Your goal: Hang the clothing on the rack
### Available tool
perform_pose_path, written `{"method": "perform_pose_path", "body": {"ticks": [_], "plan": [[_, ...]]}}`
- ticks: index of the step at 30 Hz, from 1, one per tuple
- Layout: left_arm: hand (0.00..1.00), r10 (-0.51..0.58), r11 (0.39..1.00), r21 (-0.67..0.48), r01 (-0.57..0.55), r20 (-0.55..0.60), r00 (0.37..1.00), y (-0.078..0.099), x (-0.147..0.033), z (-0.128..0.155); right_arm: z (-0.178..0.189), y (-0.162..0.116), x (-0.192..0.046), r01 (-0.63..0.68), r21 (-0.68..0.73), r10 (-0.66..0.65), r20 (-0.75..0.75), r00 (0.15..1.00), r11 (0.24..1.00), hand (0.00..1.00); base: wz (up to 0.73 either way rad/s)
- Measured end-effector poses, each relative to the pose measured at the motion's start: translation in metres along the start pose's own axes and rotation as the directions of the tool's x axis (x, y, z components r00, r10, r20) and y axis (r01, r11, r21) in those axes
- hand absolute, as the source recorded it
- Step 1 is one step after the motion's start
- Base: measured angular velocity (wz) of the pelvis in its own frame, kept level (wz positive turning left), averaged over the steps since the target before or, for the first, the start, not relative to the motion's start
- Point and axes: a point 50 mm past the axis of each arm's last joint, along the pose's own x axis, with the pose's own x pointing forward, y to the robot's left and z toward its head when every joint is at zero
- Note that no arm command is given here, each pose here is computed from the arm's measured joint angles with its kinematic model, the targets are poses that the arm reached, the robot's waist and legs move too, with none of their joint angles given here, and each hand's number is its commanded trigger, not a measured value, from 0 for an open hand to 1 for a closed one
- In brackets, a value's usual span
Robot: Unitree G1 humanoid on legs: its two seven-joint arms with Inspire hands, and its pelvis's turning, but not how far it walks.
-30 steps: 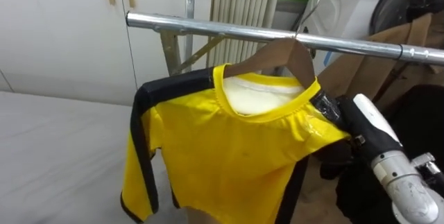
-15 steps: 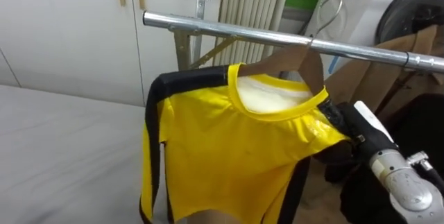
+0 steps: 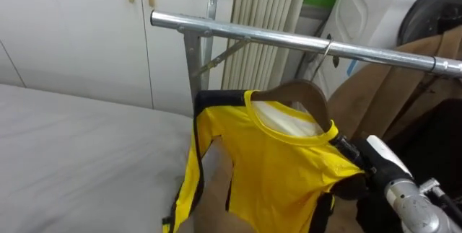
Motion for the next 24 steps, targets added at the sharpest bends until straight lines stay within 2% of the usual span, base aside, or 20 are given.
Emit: {"method": "perform_pose_path", "body": {"ticks": [13, 24], "plan": [[0.00, 0.002, 1.000, 0.003, -0.002, -0.015, 1.000, -0.001, 0.000, -0.003, -0.013, 0.022, -0.002, -0.003, 0.037, 0.005, -0.066, 0.998, 0.999, 1.00, 0.04], [0.00, -0.003, 1.000, 0.003, 0.003, -0.029, 1.000, -0.002, 0.000, -0.006, -0.013, 0.023, -0.002, 0.000, 0.040, 0.002, -0.066, 0.998, 0.999, 1.00, 0.01]]}}
